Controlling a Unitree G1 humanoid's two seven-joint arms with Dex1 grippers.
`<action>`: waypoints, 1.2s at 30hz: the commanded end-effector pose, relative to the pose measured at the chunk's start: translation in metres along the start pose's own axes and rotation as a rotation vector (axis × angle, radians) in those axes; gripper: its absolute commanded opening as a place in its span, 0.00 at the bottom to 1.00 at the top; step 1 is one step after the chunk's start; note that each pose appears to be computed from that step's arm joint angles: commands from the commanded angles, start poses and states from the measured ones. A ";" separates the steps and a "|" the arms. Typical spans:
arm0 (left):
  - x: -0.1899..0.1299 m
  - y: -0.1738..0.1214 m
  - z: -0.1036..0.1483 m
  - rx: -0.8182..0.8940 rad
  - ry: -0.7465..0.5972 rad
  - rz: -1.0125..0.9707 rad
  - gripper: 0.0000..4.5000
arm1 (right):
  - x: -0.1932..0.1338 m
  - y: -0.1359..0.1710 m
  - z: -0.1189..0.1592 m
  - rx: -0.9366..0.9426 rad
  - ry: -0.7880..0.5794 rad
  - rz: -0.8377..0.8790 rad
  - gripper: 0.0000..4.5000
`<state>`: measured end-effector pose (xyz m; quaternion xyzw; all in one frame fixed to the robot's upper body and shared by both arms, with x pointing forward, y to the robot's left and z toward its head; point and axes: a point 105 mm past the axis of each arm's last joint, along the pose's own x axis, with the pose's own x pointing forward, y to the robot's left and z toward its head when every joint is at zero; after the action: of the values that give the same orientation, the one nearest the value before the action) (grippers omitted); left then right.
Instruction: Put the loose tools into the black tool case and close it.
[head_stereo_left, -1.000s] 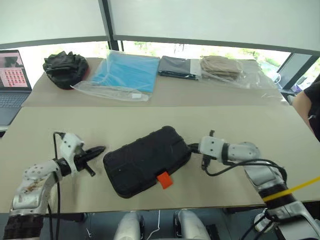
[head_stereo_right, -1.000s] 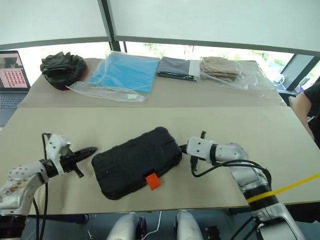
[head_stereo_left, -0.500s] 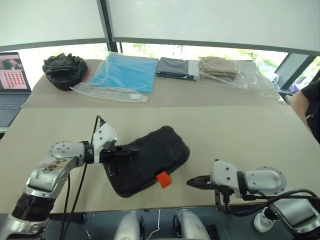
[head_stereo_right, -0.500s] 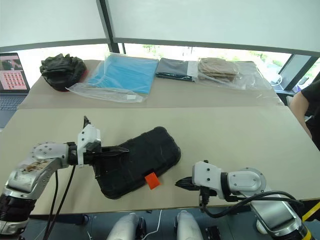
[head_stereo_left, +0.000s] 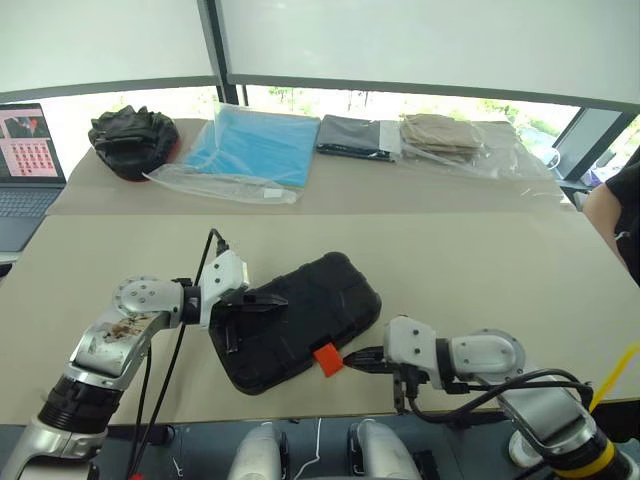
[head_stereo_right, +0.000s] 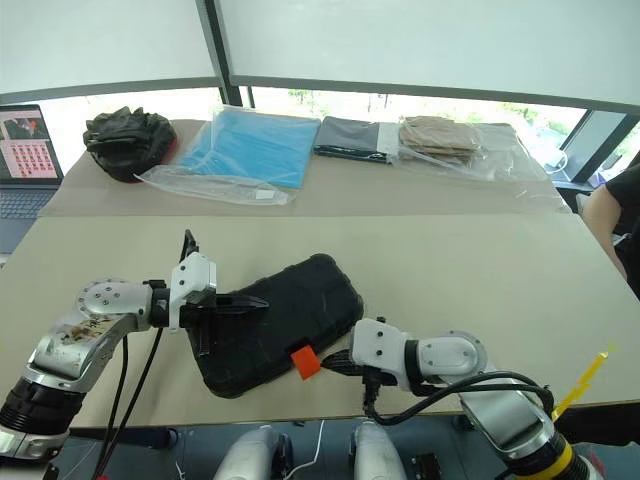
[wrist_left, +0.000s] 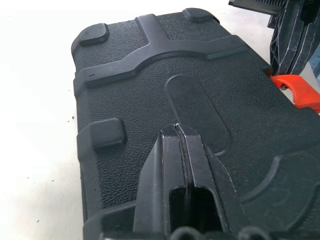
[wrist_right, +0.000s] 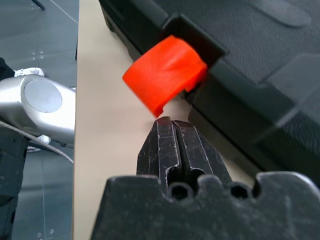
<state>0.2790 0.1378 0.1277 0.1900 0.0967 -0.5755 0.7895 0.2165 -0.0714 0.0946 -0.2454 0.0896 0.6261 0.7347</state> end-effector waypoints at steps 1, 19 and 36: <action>0.000 -0.002 -0.021 -0.040 0.077 0.013 0.00 | 0.003 0.000 0.010 -0.041 -0.031 0.003 0.00; -0.003 -0.010 -0.030 -0.059 0.107 -0.015 0.00 | -0.001 0.015 0.028 -0.079 -0.076 0.113 0.00; -0.007 -0.007 -0.033 -0.066 0.124 -0.001 0.00 | 0.016 -0.001 0.022 -0.115 -0.074 0.090 0.00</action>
<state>0.2763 0.1448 0.1242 0.2011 0.1036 -0.5703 0.7897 0.2115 -0.0535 0.0916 -0.2487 0.0804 0.6758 0.6892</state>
